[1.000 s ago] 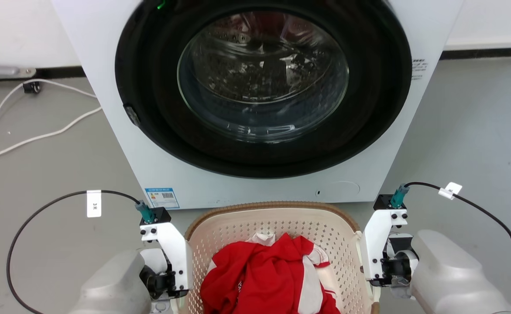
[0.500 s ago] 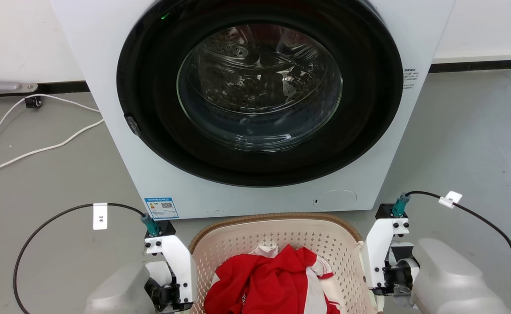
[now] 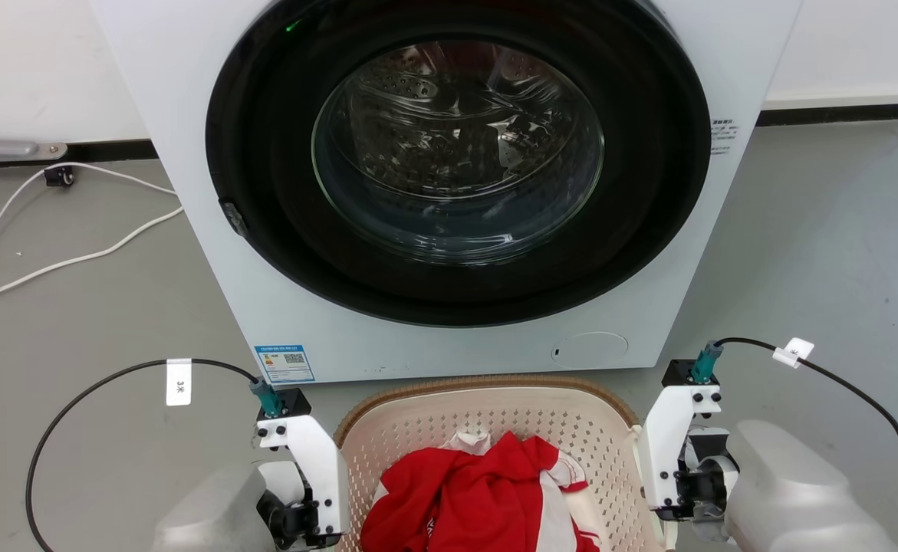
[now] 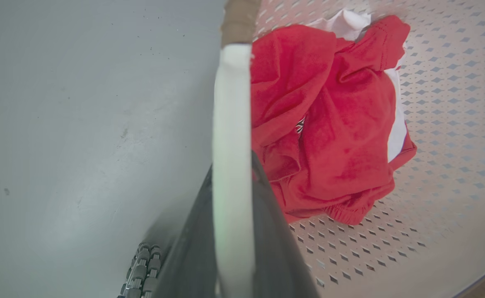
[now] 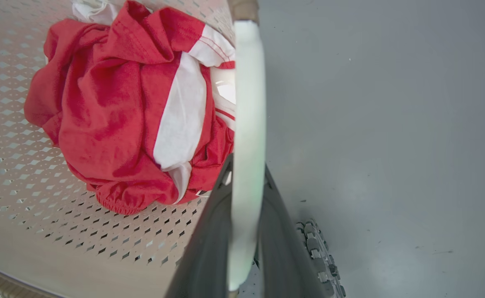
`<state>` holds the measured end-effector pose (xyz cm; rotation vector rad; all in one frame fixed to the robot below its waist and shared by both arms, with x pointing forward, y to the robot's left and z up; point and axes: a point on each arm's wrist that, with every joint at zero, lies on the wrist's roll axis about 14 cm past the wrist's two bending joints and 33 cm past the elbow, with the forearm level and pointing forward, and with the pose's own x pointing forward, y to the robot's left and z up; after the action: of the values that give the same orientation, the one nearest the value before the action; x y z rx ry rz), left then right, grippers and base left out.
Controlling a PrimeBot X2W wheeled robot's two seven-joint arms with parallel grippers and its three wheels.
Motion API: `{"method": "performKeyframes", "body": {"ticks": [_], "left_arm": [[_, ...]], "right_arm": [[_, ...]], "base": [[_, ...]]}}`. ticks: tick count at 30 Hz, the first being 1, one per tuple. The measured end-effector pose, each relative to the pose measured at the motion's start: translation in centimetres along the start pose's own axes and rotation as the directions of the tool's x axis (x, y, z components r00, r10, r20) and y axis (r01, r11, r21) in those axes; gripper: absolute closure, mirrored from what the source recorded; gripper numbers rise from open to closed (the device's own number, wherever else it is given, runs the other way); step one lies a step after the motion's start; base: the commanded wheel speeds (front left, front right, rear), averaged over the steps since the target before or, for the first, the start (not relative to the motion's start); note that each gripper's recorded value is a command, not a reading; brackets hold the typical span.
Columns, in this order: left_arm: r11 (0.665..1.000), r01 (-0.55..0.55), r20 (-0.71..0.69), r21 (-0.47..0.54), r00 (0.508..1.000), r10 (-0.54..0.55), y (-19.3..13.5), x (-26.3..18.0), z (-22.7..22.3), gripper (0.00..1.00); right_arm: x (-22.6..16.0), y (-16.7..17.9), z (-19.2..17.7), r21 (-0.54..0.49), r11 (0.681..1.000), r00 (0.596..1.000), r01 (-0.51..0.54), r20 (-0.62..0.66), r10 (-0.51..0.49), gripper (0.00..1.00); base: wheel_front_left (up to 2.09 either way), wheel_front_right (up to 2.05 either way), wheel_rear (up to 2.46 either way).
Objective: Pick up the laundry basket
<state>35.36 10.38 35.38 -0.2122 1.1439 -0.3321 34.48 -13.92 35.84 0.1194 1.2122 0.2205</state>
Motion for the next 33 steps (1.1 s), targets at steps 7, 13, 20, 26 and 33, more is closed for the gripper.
{"method": "performKeyframes", "body": {"ticks": [7, 13, 20, 26, 33], "left_arm": [[1.0, 0.002, -0.003, -0.004, 1.0, -0.002, -0.01, 0.14, -0.09, 1.0], [1.0, 0.002, -0.005, -0.004, 1.0, -0.002, -0.01, 0.22, -0.19, 1.0], [1.0, 0.002, -0.007, -0.001, 1.0, -0.002, -0.07, 0.28, -0.23, 1.0], [1.0, 0.003, -0.005, -0.001, 1.0, -0.003, -0.09, 0.3, -0.25, 1.0], [1.0, 0.004, -0.006, -0.004, 1.0, -0.004, -0.1, 0.34, -0.3, 1.0]], "right_arm": [[0.11, -0.04, -0.11, 0.007, 1.0, 1.0, -0.002, -0.004, 0.002, 1.0], [0.15, -0.08, -0.22, 0.009, 1.0, 1.0, -0.002, -0.009, 0.002, 1.0], [0.14, -0.15, -0.29, 0.011, 1.0, 1.0, -0.001, -0.01, 0.001, 1.0], [0.13, -0.15, -0.31, 0.014, 1.0, 1.0, -0.002, -0.01, 0.002, 1.0], [0.16, -0.16, -0.36, 0.013, 1.0, 1.0, -0.001, -0.011, 0.001, 1.0]], "base": [[0.0, 0.0, 0.0], [0.0, 0.0, 0.0], [0.0, 0.0, 0.0], [0.0, 0.0, 0.0], [0.0, 0.0, 0.0]]}}
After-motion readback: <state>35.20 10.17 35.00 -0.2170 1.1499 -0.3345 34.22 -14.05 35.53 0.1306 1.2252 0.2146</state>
